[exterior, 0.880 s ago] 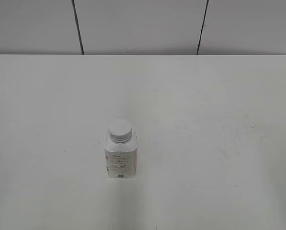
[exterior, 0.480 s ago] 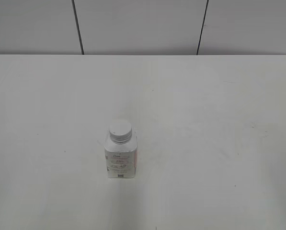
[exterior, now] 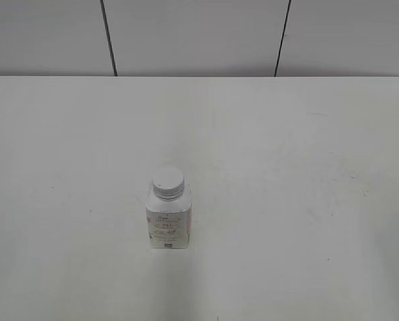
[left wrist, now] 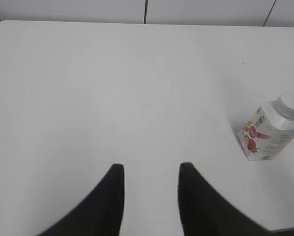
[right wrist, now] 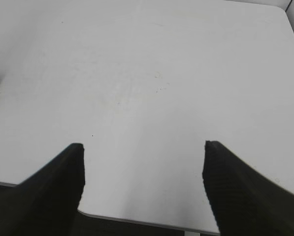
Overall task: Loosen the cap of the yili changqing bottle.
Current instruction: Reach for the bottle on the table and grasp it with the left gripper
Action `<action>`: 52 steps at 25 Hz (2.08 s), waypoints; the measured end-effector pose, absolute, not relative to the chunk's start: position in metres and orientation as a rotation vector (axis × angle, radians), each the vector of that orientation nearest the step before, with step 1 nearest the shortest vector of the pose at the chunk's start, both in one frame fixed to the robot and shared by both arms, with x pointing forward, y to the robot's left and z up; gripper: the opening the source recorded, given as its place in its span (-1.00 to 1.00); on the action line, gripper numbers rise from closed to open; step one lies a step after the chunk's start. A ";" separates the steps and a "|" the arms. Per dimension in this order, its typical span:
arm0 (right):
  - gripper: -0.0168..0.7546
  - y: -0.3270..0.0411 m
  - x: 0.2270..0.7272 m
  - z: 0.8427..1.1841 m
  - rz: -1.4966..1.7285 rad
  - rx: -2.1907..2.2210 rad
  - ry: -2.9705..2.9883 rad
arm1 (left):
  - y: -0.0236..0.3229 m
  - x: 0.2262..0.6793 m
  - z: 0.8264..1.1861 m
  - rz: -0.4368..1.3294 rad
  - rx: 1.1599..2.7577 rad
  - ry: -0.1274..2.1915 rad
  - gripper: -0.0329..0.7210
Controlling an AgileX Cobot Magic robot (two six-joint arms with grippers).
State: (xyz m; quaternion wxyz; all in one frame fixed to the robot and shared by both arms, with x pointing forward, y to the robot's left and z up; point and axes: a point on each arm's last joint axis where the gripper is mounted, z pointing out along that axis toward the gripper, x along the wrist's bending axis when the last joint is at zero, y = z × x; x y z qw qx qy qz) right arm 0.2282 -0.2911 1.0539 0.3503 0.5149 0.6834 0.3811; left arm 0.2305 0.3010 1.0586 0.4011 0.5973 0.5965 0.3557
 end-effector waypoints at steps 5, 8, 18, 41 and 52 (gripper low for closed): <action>0.57 -0.291 0.228 1.054 0.987 1.333 1.770 | 0.301 0.231 1.059 0.899 1.510 1.508 -0.28; 0.57 -0.291 0.228 1.054 0.987 1.333 1.770 | 0.301 0.231 1.059 0.899 1.510 1.508 -0.28; 0.57 -0.291 0.228 1.054 0.987 1.333 1.770 | 0.301 0.231 1.059 0.902 1.511 1.509 -0.28; 0.57 -0.291 0.228 1.054 0.987 1.333 1.770 | 0.306 0.254 1.081 1.262 1.223 1.168 0.39; 0.57 -0.291 0.228 1.054 0.987 1.333 1.770 | 0.303 0.272 1.059 1.337 1.169 1.045 0.38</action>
